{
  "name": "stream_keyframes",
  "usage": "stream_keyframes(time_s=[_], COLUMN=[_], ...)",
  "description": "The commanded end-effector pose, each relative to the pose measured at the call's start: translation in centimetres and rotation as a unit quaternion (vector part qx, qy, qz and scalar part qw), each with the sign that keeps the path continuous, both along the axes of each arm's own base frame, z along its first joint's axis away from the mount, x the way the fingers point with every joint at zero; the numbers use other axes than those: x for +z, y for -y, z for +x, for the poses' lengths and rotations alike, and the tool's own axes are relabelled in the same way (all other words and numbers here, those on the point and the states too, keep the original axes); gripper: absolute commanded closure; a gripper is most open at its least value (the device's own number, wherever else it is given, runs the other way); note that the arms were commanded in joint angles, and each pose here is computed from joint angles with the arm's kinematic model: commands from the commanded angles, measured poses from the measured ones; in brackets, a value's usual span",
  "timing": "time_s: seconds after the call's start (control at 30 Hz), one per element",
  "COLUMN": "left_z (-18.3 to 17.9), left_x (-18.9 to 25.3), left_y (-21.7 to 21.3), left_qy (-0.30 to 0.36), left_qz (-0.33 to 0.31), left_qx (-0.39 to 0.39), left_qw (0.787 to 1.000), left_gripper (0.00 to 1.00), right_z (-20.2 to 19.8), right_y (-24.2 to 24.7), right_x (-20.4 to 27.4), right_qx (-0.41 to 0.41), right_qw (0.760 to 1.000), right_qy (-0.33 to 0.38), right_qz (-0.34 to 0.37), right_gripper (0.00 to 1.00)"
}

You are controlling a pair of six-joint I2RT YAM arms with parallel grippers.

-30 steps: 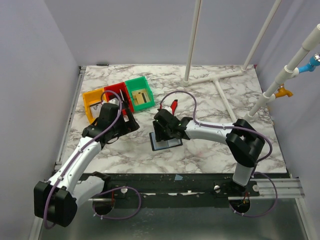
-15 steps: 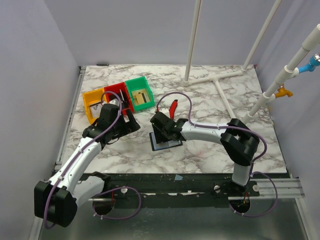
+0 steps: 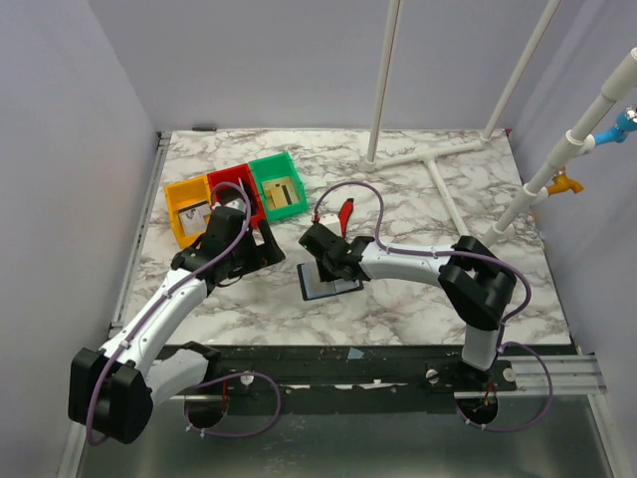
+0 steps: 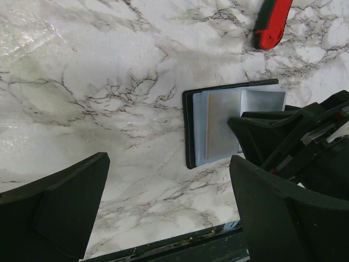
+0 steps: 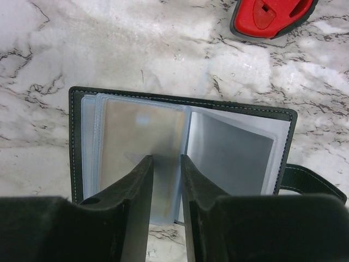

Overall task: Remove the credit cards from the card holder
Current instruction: Remove the credit card from the card holder.

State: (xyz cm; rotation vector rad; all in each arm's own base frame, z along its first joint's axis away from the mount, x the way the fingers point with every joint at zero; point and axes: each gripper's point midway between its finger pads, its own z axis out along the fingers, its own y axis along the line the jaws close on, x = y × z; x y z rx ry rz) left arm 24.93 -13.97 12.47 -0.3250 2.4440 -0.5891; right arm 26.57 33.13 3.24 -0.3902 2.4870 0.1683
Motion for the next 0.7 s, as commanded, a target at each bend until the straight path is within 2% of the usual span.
stream_keyframes(time_s=[0.0, 0.37, 0.5, 0.67], left_z=[0.2, -0.1, -0.3, -0.2], left_x=[0.1, -0.8, -1.2, -1.5], left_y=[1.0, 2.9, 3.7, 4.7], left_qy=[0.001, -0.015, -0.023, -0.027], left_qz=[-0.01, -0.015, -0.019, -0.023], left_qx=[-0.01, -0.03, -0.038, -0.048], left_qw=[1.0, 0.999, 0.999, 0.998], left_gripper=[0.05, 0.08, 0.15, 0.29], right_z=[-0.5, -0.6, -0.6, -0.8], right_y=[2.7, 3.5, 4.0, 4.2], right_x=[-2.2, -3.1, -3.2, -3.5], right_qx=[-0.018, -0.028, -0.033, -0.034], right_qw=[0.998, 0.998, 0.998, 0.998], right_qy=[-0.014, -0.032, -0.035, -0.039], right_qz=[-0.051, -0.037, -0.037, -0.035], right_gripper=[0.73, 0.85, 0.87, 0.87])
